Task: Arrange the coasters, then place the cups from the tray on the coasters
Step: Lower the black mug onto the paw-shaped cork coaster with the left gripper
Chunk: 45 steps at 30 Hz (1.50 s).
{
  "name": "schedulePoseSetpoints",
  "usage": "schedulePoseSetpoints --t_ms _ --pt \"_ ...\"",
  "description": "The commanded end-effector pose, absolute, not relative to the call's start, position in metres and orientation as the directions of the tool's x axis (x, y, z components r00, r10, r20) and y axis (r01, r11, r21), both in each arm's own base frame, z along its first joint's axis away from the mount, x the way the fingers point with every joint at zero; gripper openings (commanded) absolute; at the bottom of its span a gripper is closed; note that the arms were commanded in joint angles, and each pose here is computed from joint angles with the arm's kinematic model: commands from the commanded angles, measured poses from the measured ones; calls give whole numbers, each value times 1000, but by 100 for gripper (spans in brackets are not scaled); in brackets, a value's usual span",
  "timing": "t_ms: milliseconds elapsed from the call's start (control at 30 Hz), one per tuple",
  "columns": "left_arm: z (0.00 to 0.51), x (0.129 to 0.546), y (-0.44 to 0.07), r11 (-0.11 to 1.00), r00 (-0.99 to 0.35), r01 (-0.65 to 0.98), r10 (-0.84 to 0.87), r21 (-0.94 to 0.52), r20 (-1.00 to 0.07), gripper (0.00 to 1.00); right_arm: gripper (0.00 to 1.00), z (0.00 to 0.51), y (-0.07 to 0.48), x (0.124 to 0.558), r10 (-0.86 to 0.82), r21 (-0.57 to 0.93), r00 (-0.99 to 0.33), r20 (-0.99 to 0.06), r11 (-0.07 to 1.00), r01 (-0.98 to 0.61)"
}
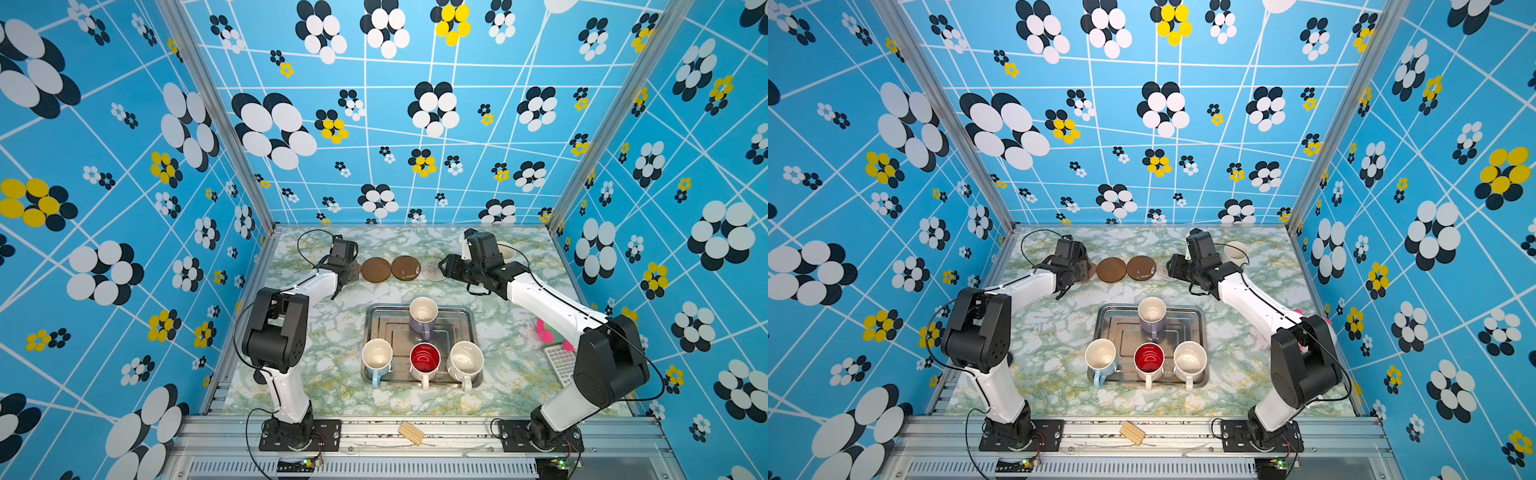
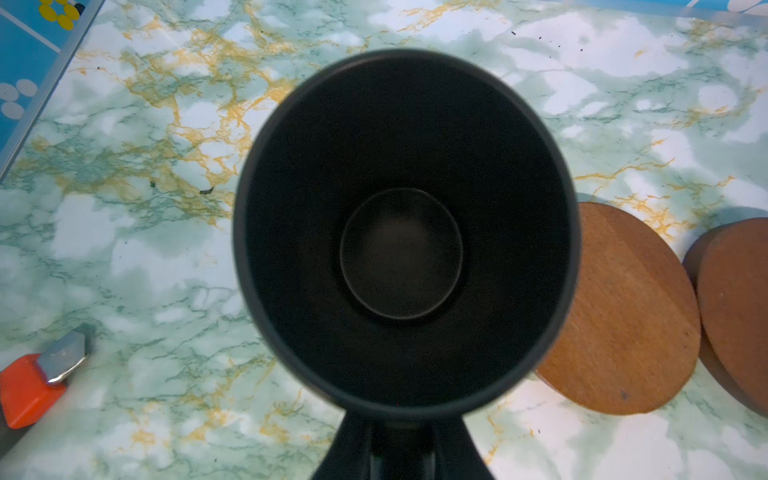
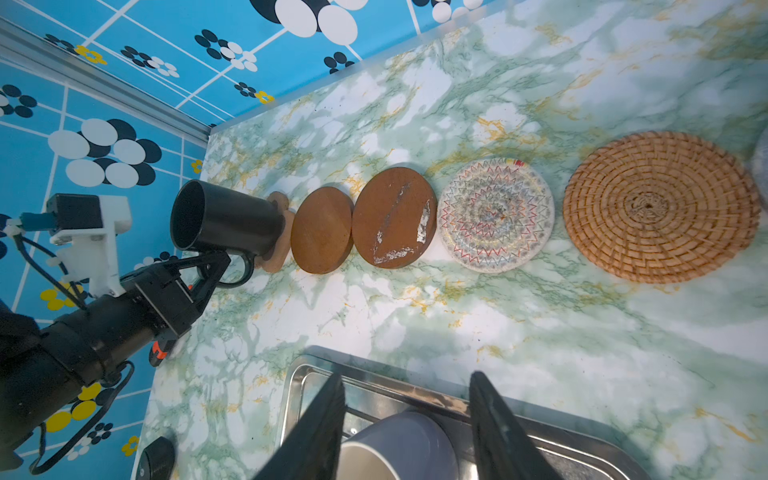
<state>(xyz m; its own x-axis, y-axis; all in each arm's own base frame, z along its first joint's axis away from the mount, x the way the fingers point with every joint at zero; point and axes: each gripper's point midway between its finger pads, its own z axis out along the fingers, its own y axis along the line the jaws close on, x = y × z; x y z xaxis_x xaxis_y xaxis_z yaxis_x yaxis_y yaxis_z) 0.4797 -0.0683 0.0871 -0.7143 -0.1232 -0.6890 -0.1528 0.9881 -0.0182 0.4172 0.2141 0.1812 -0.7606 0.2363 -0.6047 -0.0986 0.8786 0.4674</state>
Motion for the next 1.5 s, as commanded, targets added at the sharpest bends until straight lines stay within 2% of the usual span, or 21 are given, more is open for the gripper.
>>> schedulePoseSetpoints --t_ms 0,133,600,767,1067,1467 --pt "114 500 -61 980 -645 -199 -148 -23 -750 0 51 184 213 418 232 454 -757 -610 886 -95" --pt "112 497 -59 977 -653 -213 -154 -15 -741 0 51 185 213 418 233 456 -757 -611 885 -96" --pt "100 498 -61 977 -679 -211 -155 -11 -718 12 51 190 211 415 236 455 -746 -622 885 -100" --pt "102 495 -62 977 -680 -211 -161 -20 -715 25 51 192 210 414 237 456 -744 -624 884 -101" --pt "116 486 -57 973 -657 -228 -177 -30 -733 56 51 197 208 410 241 460 -736 -633 881 -107" --pt "182 464 -59 970 -545 -234 -190 -70 -816 62 51 206 207 404 246 469 -728 -640 875 -117"
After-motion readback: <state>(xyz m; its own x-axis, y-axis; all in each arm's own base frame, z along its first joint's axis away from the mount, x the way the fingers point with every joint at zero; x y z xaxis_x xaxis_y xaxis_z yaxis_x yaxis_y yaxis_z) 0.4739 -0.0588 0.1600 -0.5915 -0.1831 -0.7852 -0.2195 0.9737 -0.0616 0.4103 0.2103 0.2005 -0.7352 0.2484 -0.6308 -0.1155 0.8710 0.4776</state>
